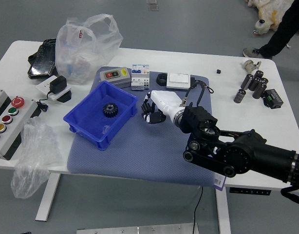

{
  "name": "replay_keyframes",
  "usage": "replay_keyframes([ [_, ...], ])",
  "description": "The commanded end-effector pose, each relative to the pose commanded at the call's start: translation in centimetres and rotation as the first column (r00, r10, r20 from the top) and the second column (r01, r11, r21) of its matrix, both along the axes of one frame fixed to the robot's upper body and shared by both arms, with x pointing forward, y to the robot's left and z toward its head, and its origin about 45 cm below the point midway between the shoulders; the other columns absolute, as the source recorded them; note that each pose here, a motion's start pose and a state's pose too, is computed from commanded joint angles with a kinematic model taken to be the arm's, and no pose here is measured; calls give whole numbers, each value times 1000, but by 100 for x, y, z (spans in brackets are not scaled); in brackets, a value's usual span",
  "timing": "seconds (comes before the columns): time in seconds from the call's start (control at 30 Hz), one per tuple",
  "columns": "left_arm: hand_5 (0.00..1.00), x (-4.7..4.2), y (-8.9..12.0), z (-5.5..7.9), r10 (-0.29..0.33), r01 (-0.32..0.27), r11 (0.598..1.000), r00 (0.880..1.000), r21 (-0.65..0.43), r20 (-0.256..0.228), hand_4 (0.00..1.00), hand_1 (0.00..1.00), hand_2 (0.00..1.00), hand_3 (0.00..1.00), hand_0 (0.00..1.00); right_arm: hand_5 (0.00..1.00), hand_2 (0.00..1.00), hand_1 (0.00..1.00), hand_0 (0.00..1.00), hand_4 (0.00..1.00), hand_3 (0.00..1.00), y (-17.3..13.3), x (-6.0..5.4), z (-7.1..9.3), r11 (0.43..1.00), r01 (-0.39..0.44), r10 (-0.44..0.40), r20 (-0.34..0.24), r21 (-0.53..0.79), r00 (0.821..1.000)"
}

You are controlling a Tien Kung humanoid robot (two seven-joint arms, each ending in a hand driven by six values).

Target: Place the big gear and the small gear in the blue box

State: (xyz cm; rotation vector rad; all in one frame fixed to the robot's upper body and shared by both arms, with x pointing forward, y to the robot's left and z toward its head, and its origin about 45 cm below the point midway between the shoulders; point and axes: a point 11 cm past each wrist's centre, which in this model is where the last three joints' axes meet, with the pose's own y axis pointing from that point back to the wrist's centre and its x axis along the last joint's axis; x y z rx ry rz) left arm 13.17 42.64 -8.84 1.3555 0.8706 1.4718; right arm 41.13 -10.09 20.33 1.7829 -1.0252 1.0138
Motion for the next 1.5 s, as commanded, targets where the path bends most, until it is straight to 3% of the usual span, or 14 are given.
replay_keyframes([
  [0.17,510,15,1,5,-2,2,1000,1000,1,2,740,474,533,704,632,183,376,271,187,541,395,195,80,329,998,-47,43,98,41,994],
  [0.33,510,12,9,7,-1,1,1000,1000,2,-1,740,475,533,704,632,196,373,271,186,556,388,472,13,469,989,-134,124,150,59,981],
  [0.6,510,30,4,12,-3,3,1000,1000,1,2,740,475,534,704,632,202,367,270,186,566,387,689,-108,333,977,-203,194,128,68,973],
  [0.63,509,29,4,11,-3,3,1000,1000,1,1,741,475,533,705,632,320,356,282,194,670,379,690,-109,320,977,-204,194,125,69,973],
  [0.8,509,19,9,11,0,0,1000,1000,2,-3,741,475,533,705,632,320,356,282,194,670,379,716,-122,248,975,-207,199,101,80,975],
  [0.83,510,19,12,12,0,0,1000,1000,3,-3,740,475,533,705,632,406,507,374,238,730,519,733,-131,242,974,-212,204,99,78,974],
  [1.0,510,31,11,15,-3,3,1000,1000,3,1,740,475,533,705,632,406,507,374,238,730,519,757,-129,196,976,-207,203,57,72,977],
  [1.03,511,33,9,14,-3,3,1000,1000,2,1,741,475,533,705,632,828,939,823,616,991,984,750,-121,183,977,-202,199,46,70,979],
  [1.2,511,16,12,11,-2,2,1000,1000,2,-3,741,475,533,705,632,828,939,823,616,991,984,713,-79,171,978,-185,183,22,97,983],
  [1.23,511,13,14,11,-2,2,1000,1000,3,-4,741,475,534,705,632,961,998,944,795,998,998,711,-77,175,978,-184,182,23,101,983],
  [1.5,511,9,12,9,-4,4,1000,1000,3,-5,741,475,534,705,632,945,984,930,783,998,998,634,-47,229,976,-163,156,58,148,986],
])
